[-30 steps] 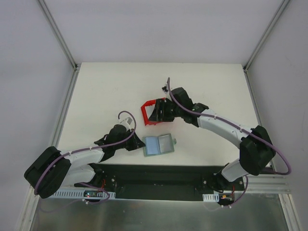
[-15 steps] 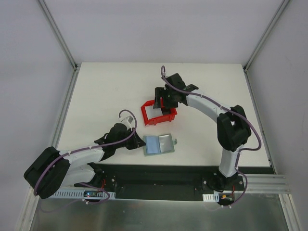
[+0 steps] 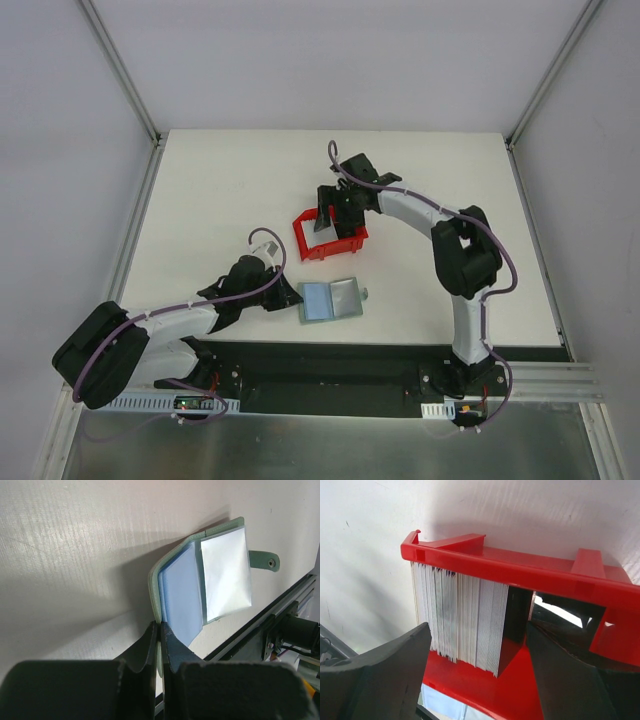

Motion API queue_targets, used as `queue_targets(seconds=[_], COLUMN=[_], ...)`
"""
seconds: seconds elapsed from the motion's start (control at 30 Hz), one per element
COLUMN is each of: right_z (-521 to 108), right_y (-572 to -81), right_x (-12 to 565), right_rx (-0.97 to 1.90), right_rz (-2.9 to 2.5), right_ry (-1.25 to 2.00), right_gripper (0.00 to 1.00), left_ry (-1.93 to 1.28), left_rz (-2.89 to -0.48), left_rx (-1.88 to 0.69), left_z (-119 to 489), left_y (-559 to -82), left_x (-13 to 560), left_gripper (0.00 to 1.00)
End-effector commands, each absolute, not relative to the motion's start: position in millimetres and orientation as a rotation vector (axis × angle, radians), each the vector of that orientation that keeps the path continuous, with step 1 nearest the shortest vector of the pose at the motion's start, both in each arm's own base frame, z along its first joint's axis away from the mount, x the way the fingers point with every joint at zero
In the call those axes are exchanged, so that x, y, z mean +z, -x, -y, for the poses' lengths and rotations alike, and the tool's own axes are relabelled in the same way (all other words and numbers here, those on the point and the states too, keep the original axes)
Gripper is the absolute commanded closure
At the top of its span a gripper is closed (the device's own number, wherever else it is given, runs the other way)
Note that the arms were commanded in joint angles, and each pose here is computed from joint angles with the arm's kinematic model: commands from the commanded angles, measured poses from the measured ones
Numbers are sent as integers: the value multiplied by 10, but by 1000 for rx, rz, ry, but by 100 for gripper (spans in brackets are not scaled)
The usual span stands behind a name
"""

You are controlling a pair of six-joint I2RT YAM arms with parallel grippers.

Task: Put the credit cards into the card holder
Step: Pick up the credit card from the storage box.

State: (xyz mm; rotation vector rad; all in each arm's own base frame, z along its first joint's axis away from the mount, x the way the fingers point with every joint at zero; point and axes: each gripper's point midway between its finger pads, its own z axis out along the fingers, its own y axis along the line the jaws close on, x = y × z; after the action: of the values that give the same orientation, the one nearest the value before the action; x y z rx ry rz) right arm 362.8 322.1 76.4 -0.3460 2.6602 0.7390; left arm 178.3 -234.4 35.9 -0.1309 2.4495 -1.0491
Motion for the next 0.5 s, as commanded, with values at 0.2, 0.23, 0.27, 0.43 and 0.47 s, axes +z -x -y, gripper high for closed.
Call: queue_targets(seconds=[0.2, 0.23, 0.27, 0.43, 0.47], right_z=[-3456, -3461, -3473, -3464, -3468], right_y=[-3682, -3678, -3666, -3657, -3648], right_x=[888, 910, 927, 1010, 1023], right_rx=[925, 939, 954, 981, 982], right_rz=[-2621, -2615, -2611, -2594, -2591], right_ry=[396, 397, 401, 396, 399], right_gripper=[21, 21, 22, 31, 32], left_ry=[107, 109, 110, 109, 111], left_rz=[-2417, -2419, -2419, -2421, -2421], left_rx=[-1070, -1070, -1071, -1072, -1072], left_z=[2381, 2378, 2380, 2376, 2377], left_y=[-1866, -1866, -1869, -1863, -1863], left_x=[464, 462, 464, 460, 461], left_gripper=[100, 100, 100, 100, 100])
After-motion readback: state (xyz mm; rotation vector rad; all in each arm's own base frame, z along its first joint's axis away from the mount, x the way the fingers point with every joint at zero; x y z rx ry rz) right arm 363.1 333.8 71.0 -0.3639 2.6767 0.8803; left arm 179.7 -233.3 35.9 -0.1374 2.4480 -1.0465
